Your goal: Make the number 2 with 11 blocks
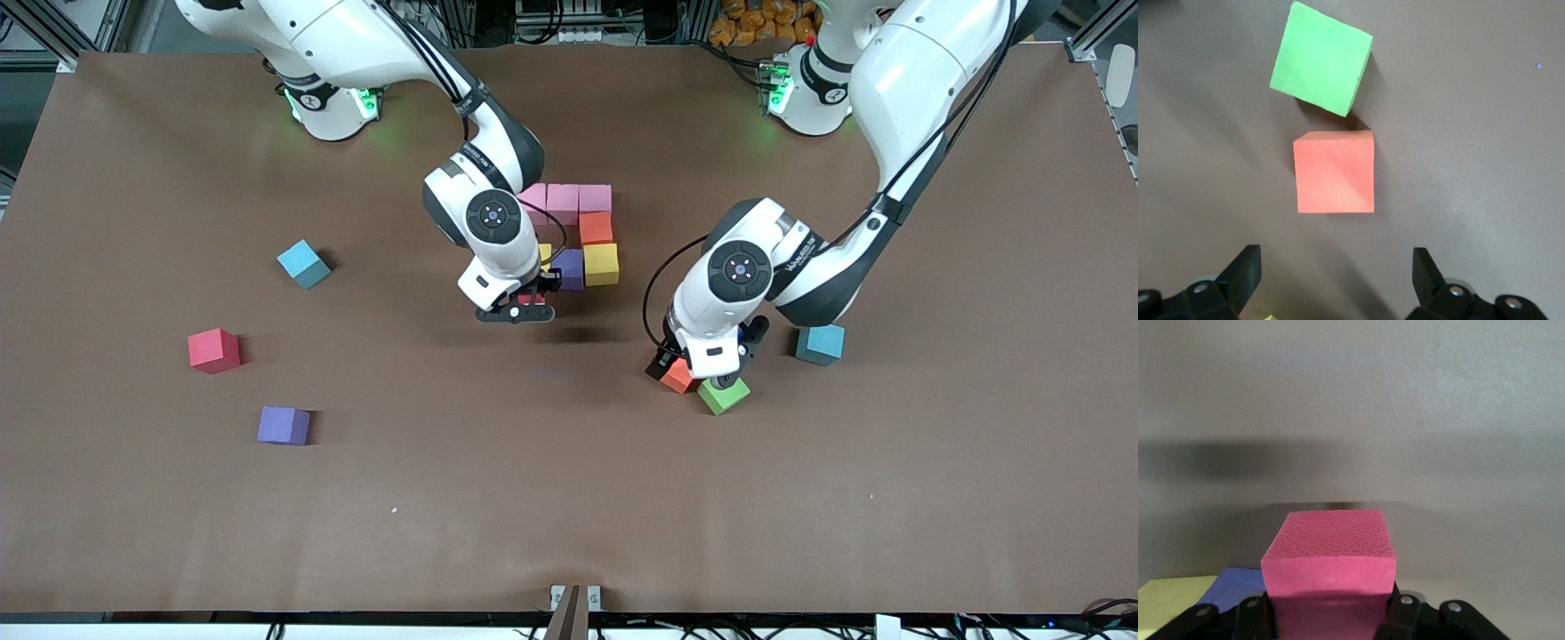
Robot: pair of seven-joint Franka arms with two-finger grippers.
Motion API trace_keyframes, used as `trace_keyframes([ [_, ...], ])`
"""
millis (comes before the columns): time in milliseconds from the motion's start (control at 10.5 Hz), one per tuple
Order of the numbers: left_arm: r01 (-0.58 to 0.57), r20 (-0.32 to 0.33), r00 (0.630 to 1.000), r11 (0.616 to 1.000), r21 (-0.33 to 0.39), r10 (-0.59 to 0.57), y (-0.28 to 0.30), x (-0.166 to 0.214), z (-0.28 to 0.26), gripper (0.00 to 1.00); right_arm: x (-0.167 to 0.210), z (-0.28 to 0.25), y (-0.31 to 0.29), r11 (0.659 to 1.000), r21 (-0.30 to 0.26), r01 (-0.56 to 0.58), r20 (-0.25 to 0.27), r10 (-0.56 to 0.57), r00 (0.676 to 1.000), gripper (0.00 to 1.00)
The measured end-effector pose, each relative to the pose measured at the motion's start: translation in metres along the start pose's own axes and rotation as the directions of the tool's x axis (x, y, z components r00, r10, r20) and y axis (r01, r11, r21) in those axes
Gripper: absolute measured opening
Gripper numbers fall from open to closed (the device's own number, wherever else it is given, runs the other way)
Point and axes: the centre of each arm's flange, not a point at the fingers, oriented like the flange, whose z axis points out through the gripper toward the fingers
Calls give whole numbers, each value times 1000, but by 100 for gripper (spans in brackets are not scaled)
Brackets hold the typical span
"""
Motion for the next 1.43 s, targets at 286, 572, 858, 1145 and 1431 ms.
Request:
trace_keyframes([
  [286,-76,12,997,997,29,76,-1,13,23,100,2,12,1,1000,0,-18,4,18,1000,55],
  [572,-76,5,997,996,45,76,-3,35,36,100,1,24,0,999,0,-33,6,33,999,55],
  [858,-68,18,998,997,46,67,2,40,46,100,-4,35,-4,999,-6,-35,15,35,999,55],
  [1145,-80,31,997,995,66,78,1,35,62,100,-7,35,-8,1000,-7,-31,14,31,999,55],
  [1431,-94,31,995,993,78,92,1,29,72,100,-10,36,-11,1000,-7,-25,14,25,1000,56],
])
